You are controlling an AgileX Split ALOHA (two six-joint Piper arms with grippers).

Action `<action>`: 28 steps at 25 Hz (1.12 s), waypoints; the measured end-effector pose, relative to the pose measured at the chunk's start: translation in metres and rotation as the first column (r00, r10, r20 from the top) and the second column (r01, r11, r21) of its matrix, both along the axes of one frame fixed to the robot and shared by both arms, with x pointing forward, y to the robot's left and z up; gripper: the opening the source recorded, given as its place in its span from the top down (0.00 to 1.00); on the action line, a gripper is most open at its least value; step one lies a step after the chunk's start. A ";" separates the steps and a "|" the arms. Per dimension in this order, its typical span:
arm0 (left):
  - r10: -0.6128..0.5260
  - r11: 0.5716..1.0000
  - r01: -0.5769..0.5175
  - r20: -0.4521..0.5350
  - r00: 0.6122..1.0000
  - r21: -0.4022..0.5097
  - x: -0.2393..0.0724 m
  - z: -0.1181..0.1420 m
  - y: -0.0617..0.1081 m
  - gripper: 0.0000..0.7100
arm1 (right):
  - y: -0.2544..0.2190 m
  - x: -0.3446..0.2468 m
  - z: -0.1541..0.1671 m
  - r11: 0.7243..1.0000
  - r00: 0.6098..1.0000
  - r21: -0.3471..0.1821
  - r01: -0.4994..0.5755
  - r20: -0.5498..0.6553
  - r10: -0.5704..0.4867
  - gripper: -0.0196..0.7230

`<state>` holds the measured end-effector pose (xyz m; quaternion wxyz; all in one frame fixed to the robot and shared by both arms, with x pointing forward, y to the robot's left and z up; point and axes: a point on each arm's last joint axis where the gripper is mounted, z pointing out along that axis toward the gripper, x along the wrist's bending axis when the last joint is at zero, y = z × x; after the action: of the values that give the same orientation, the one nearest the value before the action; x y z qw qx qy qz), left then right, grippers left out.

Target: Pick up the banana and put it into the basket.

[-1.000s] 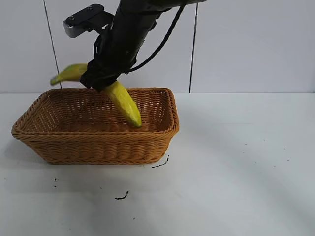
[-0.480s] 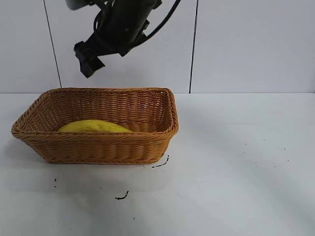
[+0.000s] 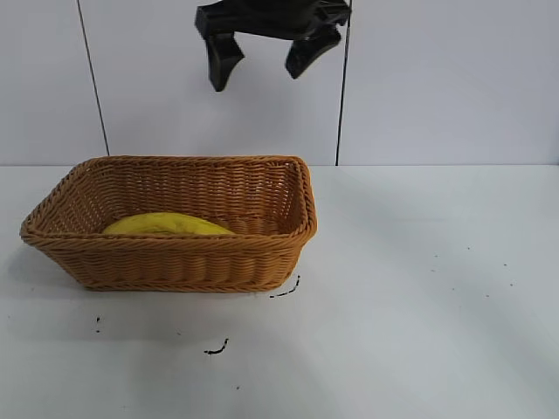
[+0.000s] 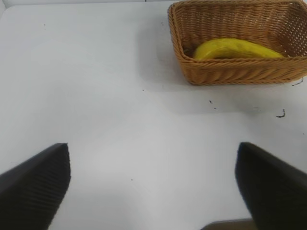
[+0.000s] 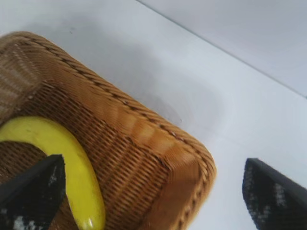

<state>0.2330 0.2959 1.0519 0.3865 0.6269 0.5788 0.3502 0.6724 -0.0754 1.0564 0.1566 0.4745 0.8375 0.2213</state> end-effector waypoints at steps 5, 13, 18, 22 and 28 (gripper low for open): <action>0.000 1.000 0.000 0.000 1.000 0.000 0.000 0.000 0.000 0.02 | -0.057 0.014 -0.005 0.990 0.984 -0.054 0.130 -0.114 -0.135 0.04; 0.000 1.000 0.000 0.000 1.000 0.000 0.000 0.000 0.000 0.02 | -0.151 0.038 -0.005 0.943 0.934 -0.056 0.329 -0.127 -0.333 0.04; 0.000 1.000 0.000 0.000 1.000 0.000 0.000 0.000 0.000 0.02 | -0.202 0.039 -0.007 0.901 0.885 -0.073 0.429 -0.165 -0.435 0.04; 0.000 1.000 0.000 0.000 1.000 0.000 0.000 0.000 0.000 0.02 | -0.219 0.038 -0.013 0.882 0.860 -0.055 0.468 -0.199 -0.469 0.04; 0.000 1.000 0.000 0.000 1.000 0.000 0.000 0.000 0.000 0.02 | -0.220 0.021 -0.037 0.880 0.829 -0.086 0.468 -0.304 -0.470 0.04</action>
<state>0.2330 0.2959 1.0519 0.3865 0.6269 0.5788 0.3502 0.6938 -0.2955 1.0193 0.0720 0.6938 0.7103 0.0942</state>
